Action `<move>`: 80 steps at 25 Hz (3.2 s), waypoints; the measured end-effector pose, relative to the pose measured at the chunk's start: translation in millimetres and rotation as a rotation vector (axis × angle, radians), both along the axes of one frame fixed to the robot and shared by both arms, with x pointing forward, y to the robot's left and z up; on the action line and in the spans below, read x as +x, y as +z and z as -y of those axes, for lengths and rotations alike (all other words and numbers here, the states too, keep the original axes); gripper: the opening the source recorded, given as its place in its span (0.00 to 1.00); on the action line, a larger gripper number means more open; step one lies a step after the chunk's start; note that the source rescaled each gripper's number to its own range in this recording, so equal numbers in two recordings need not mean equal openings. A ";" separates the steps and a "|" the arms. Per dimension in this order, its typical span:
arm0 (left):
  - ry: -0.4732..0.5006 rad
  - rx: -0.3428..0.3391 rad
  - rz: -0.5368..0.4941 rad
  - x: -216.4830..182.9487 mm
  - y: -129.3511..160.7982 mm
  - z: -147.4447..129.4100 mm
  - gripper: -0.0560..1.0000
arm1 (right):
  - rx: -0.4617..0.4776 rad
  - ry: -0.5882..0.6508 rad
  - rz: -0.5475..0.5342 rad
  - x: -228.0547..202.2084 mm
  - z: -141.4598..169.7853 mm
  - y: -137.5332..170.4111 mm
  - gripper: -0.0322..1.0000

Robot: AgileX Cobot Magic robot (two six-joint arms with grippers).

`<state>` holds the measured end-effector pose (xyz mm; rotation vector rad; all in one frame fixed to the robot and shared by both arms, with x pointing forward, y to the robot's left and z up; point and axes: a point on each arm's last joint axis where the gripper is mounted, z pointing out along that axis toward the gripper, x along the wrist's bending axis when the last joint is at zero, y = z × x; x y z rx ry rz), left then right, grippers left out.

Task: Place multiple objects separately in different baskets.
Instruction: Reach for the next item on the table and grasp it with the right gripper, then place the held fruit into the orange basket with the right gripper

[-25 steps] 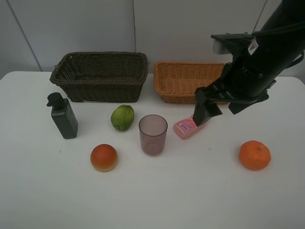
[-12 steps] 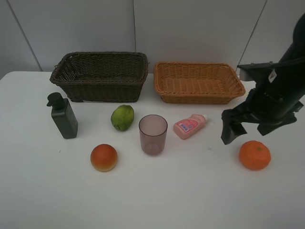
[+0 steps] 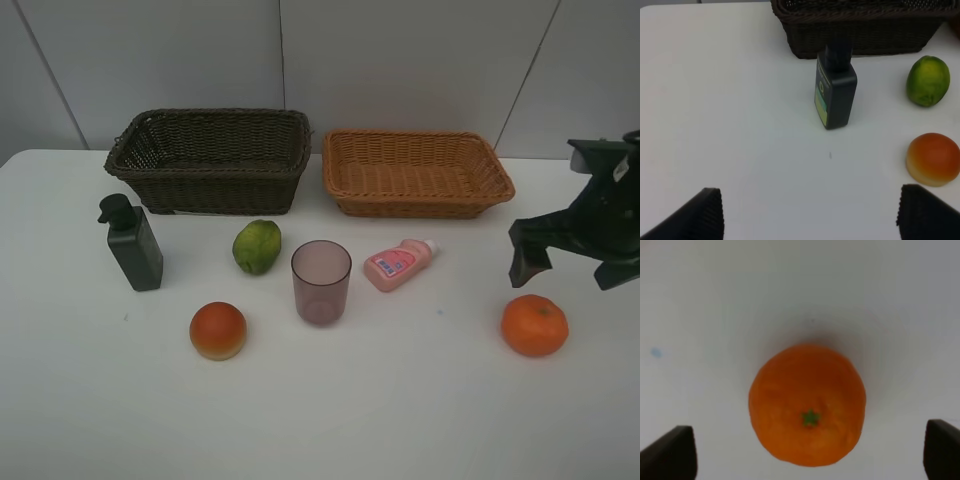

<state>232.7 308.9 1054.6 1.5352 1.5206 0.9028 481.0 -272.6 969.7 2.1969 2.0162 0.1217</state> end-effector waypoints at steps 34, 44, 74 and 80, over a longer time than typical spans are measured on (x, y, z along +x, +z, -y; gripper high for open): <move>0.000 0.000 0.000 0.0 0.0 0.0 0.91 | 0.001 -0.021 -0.131 4.1 -5.6 -78.7 0.52; 0.000 0.000 -0.002 0.2 -0.5 0.0 0.91 | 0.001 -0.021 -0.132 4.0 -5.6 -78.9 0.52; 0.000 0.000 -0.002 0.2 -0.5 0.0 0.91 | -0.020 0.278 0.173 211.2 -115.2 5.8 0.52; 0.000 0.000 -0.002 0.2 -0.5 0.0 0.91 | -0.002 0.296 0.224 228.9 -122.4 -38.0 0.52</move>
